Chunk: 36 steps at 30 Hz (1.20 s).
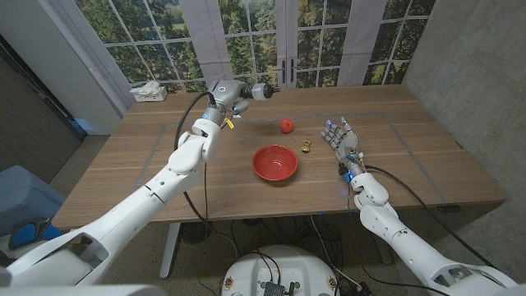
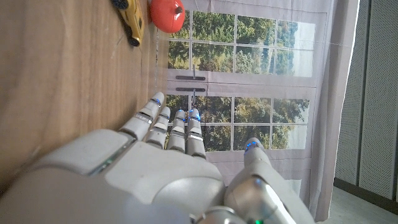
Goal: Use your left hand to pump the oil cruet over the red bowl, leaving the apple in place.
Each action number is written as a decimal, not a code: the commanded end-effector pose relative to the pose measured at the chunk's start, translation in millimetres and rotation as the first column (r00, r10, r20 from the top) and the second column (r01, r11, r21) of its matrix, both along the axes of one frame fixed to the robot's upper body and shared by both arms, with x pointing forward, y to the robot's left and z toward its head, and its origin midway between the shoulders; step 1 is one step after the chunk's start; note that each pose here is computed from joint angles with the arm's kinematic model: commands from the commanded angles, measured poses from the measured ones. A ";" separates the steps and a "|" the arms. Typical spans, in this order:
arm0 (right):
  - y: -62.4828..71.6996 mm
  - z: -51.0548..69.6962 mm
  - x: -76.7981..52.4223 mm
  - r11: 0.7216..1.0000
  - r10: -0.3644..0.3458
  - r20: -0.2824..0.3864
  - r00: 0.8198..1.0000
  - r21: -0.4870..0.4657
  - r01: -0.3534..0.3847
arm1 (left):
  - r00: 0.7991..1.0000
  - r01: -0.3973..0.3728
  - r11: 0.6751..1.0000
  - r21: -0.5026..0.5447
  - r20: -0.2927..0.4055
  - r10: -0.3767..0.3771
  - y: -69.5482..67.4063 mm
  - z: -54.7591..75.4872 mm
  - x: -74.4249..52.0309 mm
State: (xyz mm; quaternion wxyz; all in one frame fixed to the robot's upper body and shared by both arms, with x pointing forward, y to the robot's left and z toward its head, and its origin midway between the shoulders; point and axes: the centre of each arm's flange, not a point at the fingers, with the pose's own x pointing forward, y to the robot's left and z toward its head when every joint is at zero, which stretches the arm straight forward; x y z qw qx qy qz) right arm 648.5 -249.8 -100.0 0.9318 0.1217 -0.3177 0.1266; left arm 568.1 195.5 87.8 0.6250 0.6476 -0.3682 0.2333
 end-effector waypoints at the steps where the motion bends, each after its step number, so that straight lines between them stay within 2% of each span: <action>1: -4.8 24.4 -10.6 0.998 -0.030 0.058 0.998 -0.054 0.033 | 0.989 0.116 0.966 -0.229 -0.059 -0.133 13.9 -10.2 7.4; 7: -6.2 41.6 -14.8 0.995 -0.036 0.086 0.996 -0.088 0.043 | 0.983 0.133 0.943 -0.305 -0.083 -0.165 22.0 -17.4 7.2; 20: -2.6 58.5 -17.8 0.990 -0.026 0.112 0.993 -0.137 0.042 | 0.955 0.233 0.875 -0.425 -0.072 -0.289 37.7 -31.6 2.9; 28: -0.5 65.5 -24.0 0.987 -0.023 0.136 0.990 -0.155 0.044 | 0.915 0.327 0.789 -0.520 -0.033 -0.402 46.7 -45.9 3.0; 36: 0.5 70.7 -30.9 0.984 -0.019 0.147 0.989 -0.173 0.044 | 0.871 0.367 0.684 -0.631 -0.025 -0.491 54.0 -63.4 5.8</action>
